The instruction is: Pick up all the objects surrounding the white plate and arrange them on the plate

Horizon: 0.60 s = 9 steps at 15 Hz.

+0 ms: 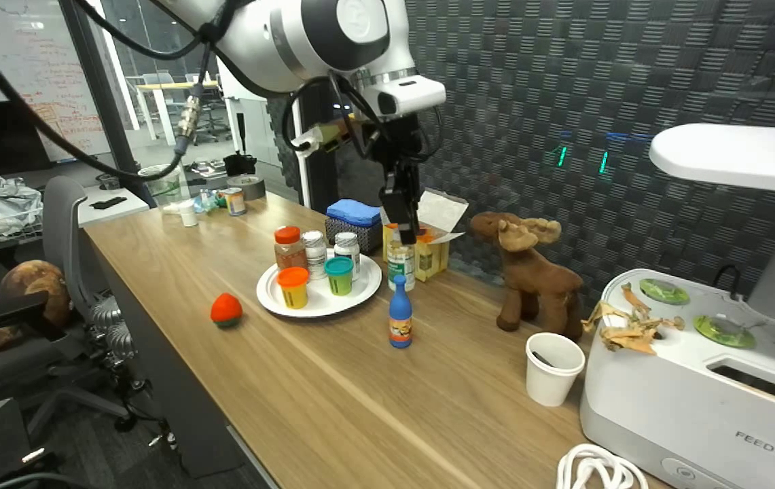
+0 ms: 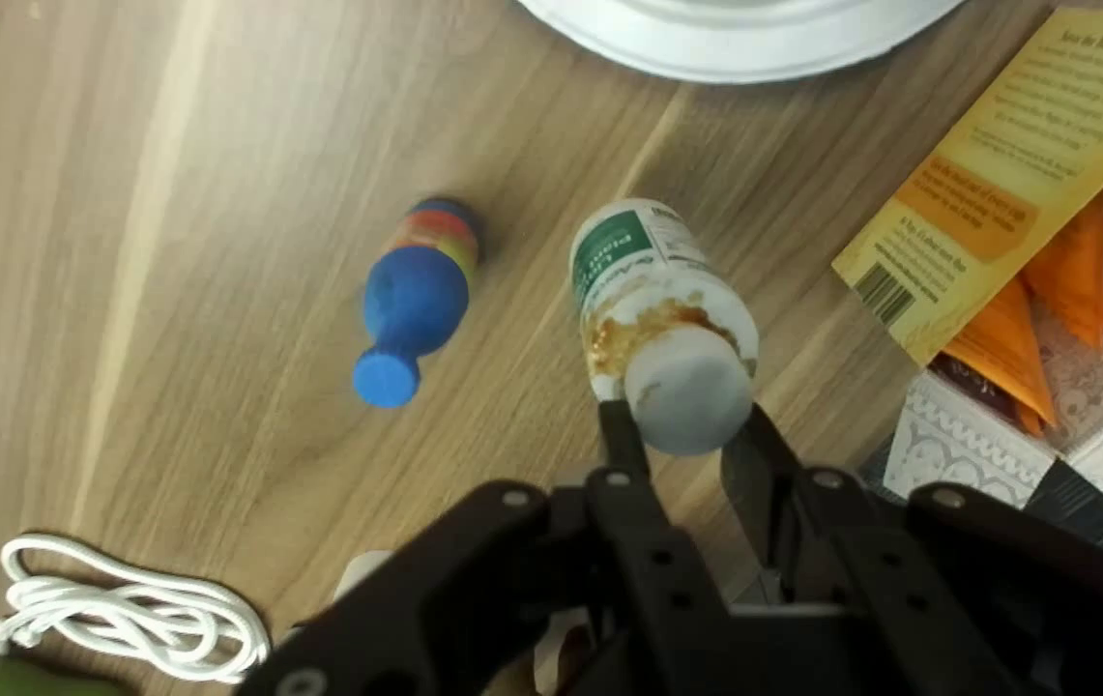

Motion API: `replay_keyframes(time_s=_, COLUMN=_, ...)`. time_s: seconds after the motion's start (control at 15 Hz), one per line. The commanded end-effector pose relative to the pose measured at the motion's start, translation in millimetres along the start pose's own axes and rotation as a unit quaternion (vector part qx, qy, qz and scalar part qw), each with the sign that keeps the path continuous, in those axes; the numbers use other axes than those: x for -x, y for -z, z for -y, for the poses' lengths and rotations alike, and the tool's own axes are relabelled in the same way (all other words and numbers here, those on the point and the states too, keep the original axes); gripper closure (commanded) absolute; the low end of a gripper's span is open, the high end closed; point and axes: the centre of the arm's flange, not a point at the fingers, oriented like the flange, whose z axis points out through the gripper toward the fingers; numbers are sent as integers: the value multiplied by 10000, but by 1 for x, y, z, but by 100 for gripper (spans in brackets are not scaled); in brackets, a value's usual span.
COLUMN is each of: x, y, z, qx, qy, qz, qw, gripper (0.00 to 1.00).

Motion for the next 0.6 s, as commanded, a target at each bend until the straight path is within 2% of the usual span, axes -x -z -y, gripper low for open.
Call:
replay_keyframes(time_s=0.0, x=37, y=38, z=-37, qx=-90, qy=215, qz=48, qw=9997, gripper=90)
replay_keyframes(time_s=0.53, x=113, y=67, z=-58, qx=-351, qy=768, qz=313, qw=9959, gripper=90)
